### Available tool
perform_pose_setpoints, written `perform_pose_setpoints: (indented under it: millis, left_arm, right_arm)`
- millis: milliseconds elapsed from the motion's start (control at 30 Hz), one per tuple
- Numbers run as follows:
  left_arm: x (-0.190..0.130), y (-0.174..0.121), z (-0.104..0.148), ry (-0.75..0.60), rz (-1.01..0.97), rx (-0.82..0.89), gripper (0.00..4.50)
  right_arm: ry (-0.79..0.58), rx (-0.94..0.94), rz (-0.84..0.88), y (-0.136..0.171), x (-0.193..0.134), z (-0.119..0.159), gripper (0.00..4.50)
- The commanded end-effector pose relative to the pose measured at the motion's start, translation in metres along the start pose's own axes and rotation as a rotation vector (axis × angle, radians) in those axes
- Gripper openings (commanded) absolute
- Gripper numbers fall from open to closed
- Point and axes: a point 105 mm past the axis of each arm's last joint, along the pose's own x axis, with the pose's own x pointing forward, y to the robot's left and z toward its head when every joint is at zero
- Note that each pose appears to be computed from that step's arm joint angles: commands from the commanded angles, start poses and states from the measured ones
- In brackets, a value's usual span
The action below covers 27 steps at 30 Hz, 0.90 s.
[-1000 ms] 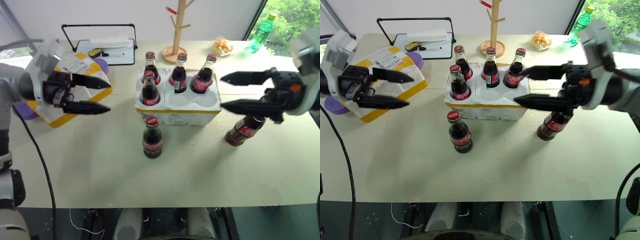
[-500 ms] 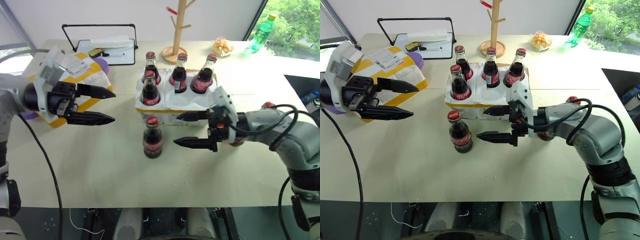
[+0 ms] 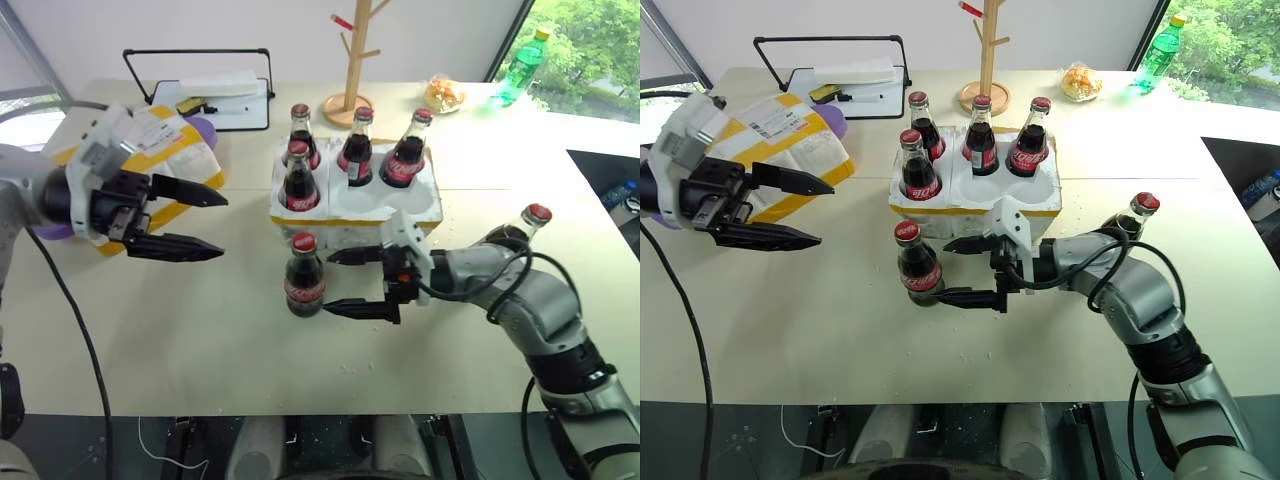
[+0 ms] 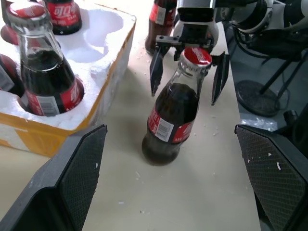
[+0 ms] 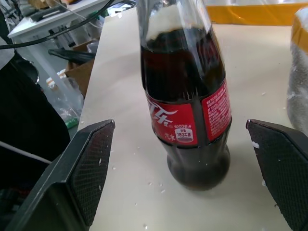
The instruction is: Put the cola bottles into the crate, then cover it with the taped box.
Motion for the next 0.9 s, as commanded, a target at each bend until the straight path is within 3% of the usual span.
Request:
perform_pose_setpoints:
  millis: [33,467,567,667,900]
  left_arm:
    - [-0.003,-0.003,0.008,0.008,0.009,0.043,4.45]
    - [-0.005,-0.002,0.004,0.001,0.034,0.037,4.45]
    - [-0.006,-0.001,0.004,-0.002,0.041,0.038,4.5]
    - [-0.006,0.002,0.004,-0.007,0.048,0.04,4.5]
    - [-0.003,0.008,0.0,-0.022,0.05,0.044,4.5]
  right_arm:
    - [-0.03,-0.049,0.024,0.0,0.008,0.01,4.5]
    - [-0.112,0.012,0.065,0.0,0.039,0.018,4.5]
    - [-0.13,0.033,0.073,0.001,0.043,0.02,3.73]
    - [-0.145,0.054,0.101,0.005,0.041,0.024,2.52]
    - [-0.226,0.052,0.096,0.006,0.01,0.067,2.47]
